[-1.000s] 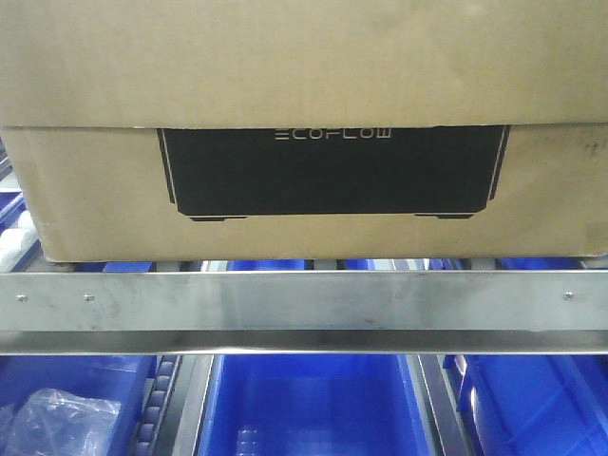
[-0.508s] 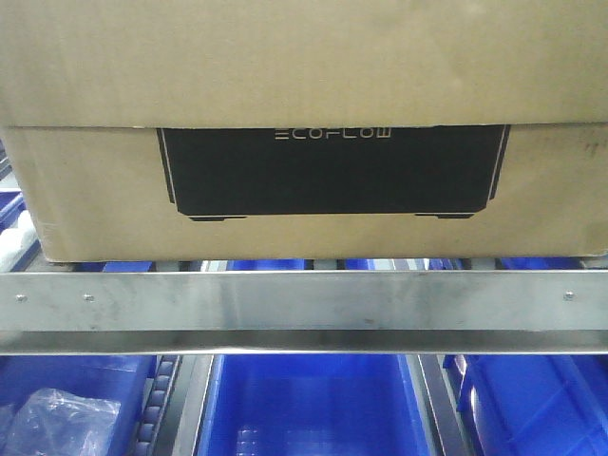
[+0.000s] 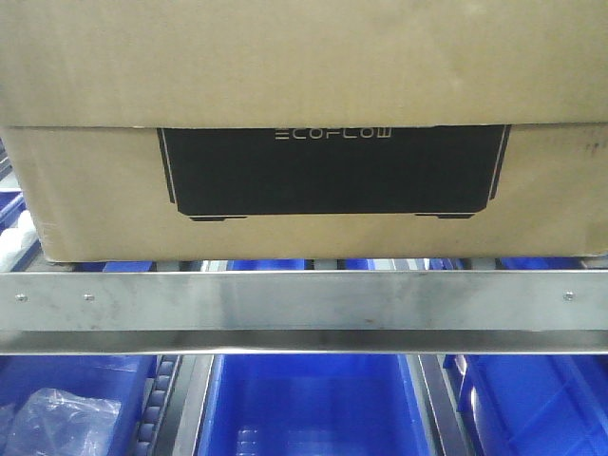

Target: Grab box from left shelf to table start

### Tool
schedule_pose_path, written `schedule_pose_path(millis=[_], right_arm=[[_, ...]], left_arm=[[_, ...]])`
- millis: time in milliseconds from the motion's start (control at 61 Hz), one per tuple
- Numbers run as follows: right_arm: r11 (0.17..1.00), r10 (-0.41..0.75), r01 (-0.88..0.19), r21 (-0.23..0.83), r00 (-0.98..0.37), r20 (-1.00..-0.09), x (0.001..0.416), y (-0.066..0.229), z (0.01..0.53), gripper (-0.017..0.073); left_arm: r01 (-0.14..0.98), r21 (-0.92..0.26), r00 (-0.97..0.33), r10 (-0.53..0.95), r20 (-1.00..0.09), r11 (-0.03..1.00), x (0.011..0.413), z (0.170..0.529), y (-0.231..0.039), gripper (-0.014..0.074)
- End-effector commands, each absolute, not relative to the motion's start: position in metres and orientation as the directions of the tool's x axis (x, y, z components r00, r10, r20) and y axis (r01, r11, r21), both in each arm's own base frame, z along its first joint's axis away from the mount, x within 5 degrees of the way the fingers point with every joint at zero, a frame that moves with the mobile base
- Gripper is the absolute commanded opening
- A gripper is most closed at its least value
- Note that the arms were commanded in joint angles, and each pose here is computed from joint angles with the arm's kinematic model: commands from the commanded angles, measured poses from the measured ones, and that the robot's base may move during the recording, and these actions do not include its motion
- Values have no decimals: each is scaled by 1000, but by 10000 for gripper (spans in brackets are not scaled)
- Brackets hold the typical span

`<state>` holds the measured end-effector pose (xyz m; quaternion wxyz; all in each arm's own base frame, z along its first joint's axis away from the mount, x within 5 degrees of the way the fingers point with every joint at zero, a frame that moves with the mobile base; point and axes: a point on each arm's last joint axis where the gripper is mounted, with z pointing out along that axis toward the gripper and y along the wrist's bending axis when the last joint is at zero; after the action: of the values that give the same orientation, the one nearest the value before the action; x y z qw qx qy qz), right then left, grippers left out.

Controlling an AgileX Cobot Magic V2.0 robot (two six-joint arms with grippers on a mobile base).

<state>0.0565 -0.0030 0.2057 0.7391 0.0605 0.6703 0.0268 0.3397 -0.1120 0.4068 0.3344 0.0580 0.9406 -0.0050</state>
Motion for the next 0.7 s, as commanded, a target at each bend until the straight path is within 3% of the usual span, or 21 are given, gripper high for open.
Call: schedule_pose_path(millis=[0,115,295,688], right_arm=[[994,96,39,106,196,-976,55,-3,215,18],[994,96,39,106,196,-976,55,-3,215,18],[994,96,39,106,196,-976,55,-3,215,18],[994,96,39,106,196,-976,55,-3,215,18]], left_arm=[[115,12,-696,89,-712,993,330,435,-107,232],[109,6,-697,81,-712,994,330,435,-107,139],[106,0,-699,75,-711,994,330,435,-106,-89],[105,-9,-700,68,-711,994,330,435,-105,-85]])
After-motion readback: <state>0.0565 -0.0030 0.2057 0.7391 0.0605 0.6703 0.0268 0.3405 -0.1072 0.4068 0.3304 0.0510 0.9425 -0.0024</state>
